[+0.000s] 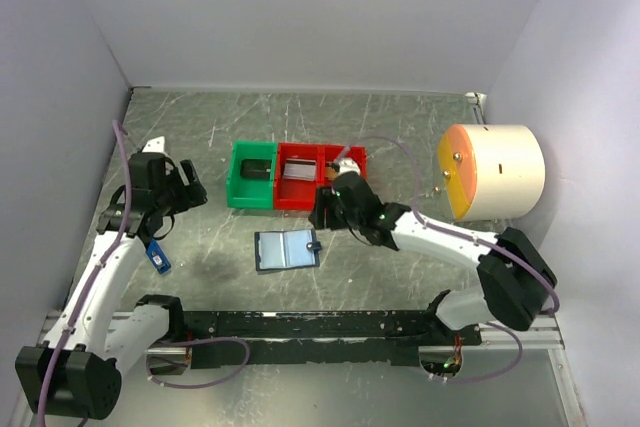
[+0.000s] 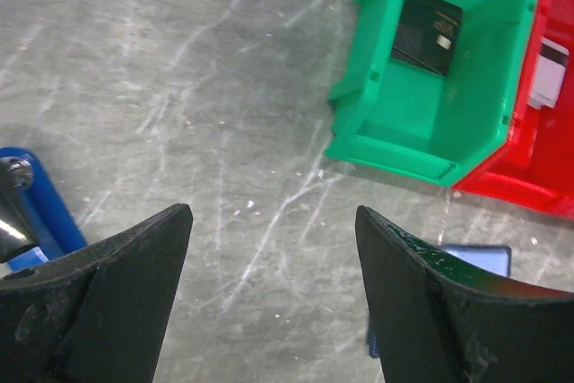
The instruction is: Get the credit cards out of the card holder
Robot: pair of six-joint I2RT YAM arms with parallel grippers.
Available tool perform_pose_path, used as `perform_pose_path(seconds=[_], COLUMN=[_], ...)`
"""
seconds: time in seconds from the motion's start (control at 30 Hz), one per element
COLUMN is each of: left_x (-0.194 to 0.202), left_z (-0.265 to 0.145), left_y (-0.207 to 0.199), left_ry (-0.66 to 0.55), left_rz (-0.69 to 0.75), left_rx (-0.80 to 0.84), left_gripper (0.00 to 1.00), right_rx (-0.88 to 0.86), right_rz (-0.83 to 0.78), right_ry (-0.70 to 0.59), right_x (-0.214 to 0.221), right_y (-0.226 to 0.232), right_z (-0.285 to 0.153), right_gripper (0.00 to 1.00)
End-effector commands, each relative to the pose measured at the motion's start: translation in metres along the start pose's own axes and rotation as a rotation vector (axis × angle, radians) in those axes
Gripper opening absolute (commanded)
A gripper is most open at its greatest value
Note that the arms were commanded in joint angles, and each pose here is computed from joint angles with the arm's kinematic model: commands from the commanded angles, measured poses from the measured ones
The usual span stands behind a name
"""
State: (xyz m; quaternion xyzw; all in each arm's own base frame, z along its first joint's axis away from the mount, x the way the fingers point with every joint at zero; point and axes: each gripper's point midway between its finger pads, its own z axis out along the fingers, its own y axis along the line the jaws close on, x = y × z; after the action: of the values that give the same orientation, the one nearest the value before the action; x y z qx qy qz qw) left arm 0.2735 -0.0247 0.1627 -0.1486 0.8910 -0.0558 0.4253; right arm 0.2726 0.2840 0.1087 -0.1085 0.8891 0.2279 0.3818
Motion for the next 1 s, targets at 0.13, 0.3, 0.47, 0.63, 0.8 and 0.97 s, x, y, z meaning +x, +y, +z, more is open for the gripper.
perform_pose_path(seconds=[0.13, 0.3, 0.47, 0.63, 0.8, 0.97], left_x=[0.042, 0.084, 0.118, 0.140, 0.162, 0.183], left_z=[0.000, -0.011, -0.017, -0.011, -0.007, 0.001], left_y=[-0.074, -0.111, -0.135, -0.139, -0.143, -0.136], left_ry=[0.183, 0.303, 0.377, 0.435, 0.505, 0.542], left_rz=[-0.064, -0.046, 0.002, 0.017, 0.061, 0.067], left_rx=[0.427, 0.538, 0.562, 0.541, 0.526, 0.455], left_gripper=[0.87, 0.82, 0.71, 0.67, 0.67, 0.66], right_rx=[-0.152, -0.136, -0.203, -0.245, -0.206, -0.191], right_rz=[0.359, 0.393, 0.401, 0.407, 0.393, 0.390], right_ry=[0.052, 0.083, 0.150, 0.192, 0.249, 0.294], right_x=[0.040, 0.048, 0.062, 0.073, 0.089, 0.104], right_y=[0.019, 0.018, 0.030, 0.040, 0.035, 0.031], right_z=[-0.026, -0.021, -0.013, -0.009, -0.006, -0.005], right_gripper=[0.54, 0.52, 0.40, 0.37, 0.37, 0.37])
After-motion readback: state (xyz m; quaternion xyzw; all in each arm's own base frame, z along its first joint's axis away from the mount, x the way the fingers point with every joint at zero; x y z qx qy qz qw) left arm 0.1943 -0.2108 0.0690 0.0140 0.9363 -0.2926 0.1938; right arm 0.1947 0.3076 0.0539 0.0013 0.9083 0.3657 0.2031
